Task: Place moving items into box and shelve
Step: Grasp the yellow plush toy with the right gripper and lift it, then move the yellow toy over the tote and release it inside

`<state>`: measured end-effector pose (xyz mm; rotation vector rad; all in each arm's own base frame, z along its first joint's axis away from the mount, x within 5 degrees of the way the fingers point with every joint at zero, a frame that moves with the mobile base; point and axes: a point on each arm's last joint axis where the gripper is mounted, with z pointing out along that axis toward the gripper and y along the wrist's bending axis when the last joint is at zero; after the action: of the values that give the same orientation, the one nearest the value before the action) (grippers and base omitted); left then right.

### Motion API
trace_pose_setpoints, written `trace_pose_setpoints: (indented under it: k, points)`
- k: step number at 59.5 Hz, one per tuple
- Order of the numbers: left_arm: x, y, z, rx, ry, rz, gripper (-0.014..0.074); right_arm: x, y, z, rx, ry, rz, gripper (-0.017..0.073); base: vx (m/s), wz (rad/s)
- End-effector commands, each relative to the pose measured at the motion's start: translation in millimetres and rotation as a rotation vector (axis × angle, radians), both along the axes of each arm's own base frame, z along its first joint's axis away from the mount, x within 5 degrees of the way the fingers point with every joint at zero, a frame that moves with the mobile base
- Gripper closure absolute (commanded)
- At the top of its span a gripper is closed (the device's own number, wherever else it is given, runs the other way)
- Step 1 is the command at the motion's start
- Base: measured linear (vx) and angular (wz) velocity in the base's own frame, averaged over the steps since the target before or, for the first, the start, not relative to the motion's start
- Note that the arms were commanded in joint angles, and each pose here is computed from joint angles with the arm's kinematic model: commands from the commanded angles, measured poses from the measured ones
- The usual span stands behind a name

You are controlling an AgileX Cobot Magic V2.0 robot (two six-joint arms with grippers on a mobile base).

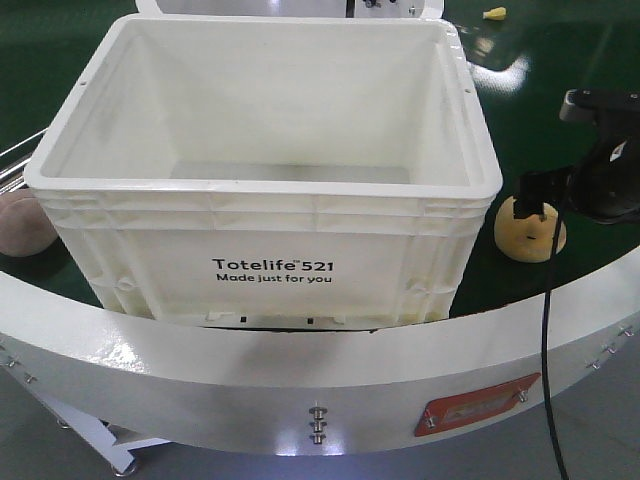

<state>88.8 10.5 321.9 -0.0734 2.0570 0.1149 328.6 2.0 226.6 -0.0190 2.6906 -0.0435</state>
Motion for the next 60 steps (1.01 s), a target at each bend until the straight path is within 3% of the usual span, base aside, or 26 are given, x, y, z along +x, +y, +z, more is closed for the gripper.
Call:
trace_pose_setpoints:
  k: [1, 16, 31, 36, 45, 51, 60]
  points:
    - [4.1, 0.0, 14.7, 0.008, -0.084, -0.005, 0.0020, 17.4, -0.5, 12.6, -0.004, -0.083, 0.025, -0.0120, 0.00, 0.00]
    - [4.2, -0.1, 15.0, 0.008, -0.088, -0.005, 0.0020, 35.6, 2.3, -15.5, 0.005, -0.004, 0.072, -0.0070, 0.00, 0.00]
    - [4.2, -0.1, 15.0, 0.008, -0.088, -0.005, 0.0020, 30.8, 1.9, 2.5, -0.006, -0.054, 0.084, 0.0185, 0.00, 0.00]
    - [4.2, -0.1, 15.1, 0.008, -0.089, -0.005, 0.0020, 27.1, 2.2, 25.3, -0.016, -0.116, 0.099, 0.0244, 0.00, 0.00]
    - [4.3, -0.1, 15.1, 0.008, -0.090, -0.005, 0.0020, 23.5, 2.2, 90.3, -0.036, -0.268, 0.119, 0.0247, 0.00, 0.00]
    - [4.3, -0.1, 15.1, 0.008, -0.090, -0.005, 0.0020, 20.2, 5.8, 137.0, -0.014, -0.391, 0.119, 0.0247, 0.00, 0.00]
    - [4.3, -0.1, 15.3, 0.008, -0.092, -0.006, 0.0020, 13.9, 38.0, 187.6, 0.007, -0.534, 0.237, 0.0247, 0.00, 0.00]
